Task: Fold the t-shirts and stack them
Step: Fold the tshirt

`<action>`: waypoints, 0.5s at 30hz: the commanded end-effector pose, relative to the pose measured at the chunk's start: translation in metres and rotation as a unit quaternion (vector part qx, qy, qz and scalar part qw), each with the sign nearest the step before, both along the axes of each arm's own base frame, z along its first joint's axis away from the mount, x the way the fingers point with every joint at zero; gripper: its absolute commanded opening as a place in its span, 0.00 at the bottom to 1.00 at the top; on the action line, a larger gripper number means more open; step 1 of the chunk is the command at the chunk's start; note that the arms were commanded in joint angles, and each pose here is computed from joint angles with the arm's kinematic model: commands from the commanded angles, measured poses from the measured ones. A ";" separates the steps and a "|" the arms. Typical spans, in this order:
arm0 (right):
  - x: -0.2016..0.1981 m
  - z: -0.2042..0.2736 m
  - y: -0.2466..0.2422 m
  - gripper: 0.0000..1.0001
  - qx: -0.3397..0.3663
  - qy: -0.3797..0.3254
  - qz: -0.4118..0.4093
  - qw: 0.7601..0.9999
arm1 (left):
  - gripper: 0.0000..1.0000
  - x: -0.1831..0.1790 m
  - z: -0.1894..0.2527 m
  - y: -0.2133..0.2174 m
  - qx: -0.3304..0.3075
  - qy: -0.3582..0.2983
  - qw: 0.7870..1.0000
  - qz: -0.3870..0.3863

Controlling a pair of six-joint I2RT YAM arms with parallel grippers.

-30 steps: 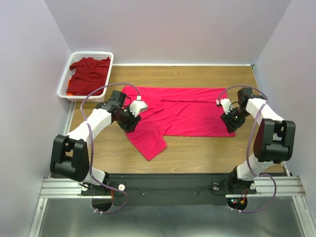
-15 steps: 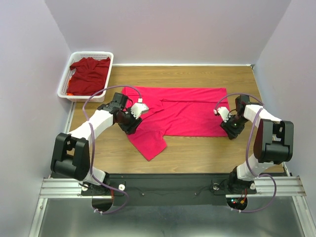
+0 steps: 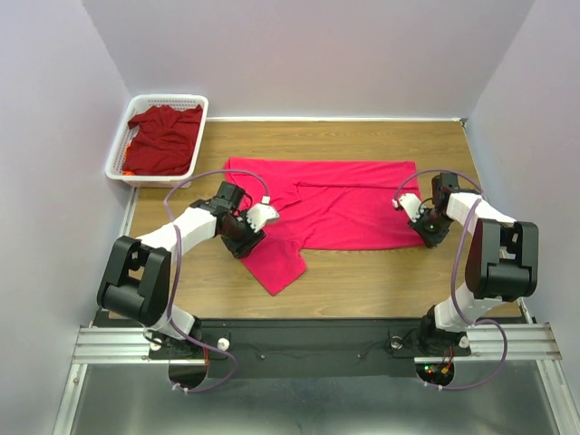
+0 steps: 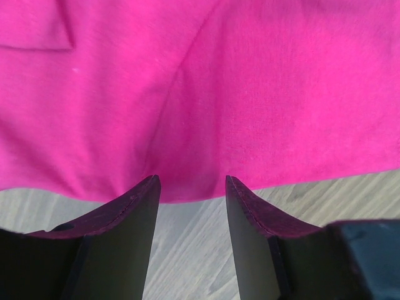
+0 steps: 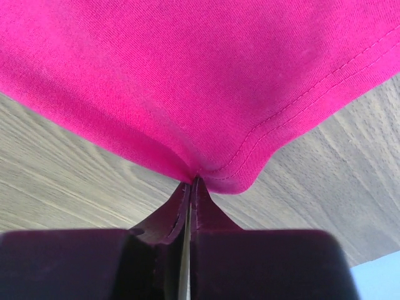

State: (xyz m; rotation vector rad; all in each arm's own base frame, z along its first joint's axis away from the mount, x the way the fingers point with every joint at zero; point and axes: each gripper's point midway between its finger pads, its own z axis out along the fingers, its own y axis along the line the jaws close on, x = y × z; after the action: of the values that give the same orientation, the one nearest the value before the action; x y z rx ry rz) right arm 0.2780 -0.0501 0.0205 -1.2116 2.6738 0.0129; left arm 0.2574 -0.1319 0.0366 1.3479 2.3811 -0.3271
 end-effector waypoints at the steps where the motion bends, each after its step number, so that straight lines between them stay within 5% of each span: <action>1: 0.006 -0.001 -0.001 0.01 -0.006 -0.009 0.001 1.000 | 0.57 -0.005 -0.017 0.008 0.027 -0.001 1.000 -0.012; 6: 0.003 -0.001 -0.002 0.01 -0.009 -0.008 0.000 1.000 | 0.49 -0.007 -0.035 0.018 0.056 0.001 0.998 -0.003; 10: 0.006 0.005 -0.003 0.01 -0.013 -0.016 -0.002 1.000 | 0.13 -0.020 -0.032 0.018 0.052 0.022 0.998 -0.022; 13: 0.005 0.011 -0.004 0.01 -0.015 -0.017 -0.002 1.000 | 0.00 -0.023 -0.017 0.013 0.036 0.021 0.999 -0.031; 15: 0.002 0.018 -0.006 0.01 -0.022 -0.018 0.000 1.000 | 0.00 -0.029 -0.003 0.012 0.027 0.022 0.999 -0.034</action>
State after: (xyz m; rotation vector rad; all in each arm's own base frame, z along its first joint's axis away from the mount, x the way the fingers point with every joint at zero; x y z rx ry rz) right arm 0.2780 -0.0518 0.0212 -1.2072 2.6787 -0.0006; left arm 0.2554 -0.1227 0.0192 1.4106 2.3759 -0.2463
